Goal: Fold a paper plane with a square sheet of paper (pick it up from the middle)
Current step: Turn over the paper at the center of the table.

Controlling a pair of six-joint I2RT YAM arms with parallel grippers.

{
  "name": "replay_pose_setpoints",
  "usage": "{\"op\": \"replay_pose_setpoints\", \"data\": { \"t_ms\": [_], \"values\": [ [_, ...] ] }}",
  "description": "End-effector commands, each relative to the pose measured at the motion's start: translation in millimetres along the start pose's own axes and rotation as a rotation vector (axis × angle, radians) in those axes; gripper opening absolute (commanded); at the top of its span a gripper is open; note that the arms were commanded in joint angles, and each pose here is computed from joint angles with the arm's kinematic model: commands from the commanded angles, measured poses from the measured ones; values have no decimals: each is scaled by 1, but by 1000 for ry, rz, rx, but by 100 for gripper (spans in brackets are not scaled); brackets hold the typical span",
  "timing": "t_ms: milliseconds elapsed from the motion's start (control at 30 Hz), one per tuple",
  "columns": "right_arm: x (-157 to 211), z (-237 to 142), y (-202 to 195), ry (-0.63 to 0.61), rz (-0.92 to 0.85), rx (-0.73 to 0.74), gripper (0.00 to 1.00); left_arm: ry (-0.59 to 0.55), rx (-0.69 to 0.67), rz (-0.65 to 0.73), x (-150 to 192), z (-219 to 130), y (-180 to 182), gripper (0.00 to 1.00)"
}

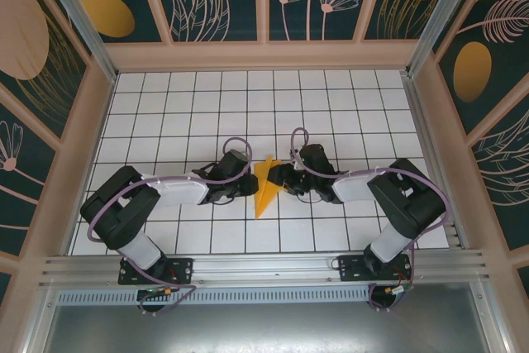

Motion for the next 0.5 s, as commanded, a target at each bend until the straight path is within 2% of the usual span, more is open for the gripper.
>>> {"op": "replay_pose_setpoints", "data": {
  "t_ms": [0,133,467],
  "values": [
    [-3,7,16,-6,-18,-45,51,-4,-7,-9,2,-4,1,26],
    [-5,15,17,-10,-17,-35,50,-3,-9,-10,3,-5,2,26],
    [-3,29,16,0,-22,-11,38,-6,-15,-15,4,-6,4,26]
  ]
}}
Point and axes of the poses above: each hand's point on the last joint's axis, 136 mm out from that joint toward the fingers, its own z axis out along the fingers, its own y axis along the line the jaws close on, x = y × z, the point moved 5 cm from there along -z, back along the fingers, and after that the axes turned 6 degrees about z, right-handed, at the moved point
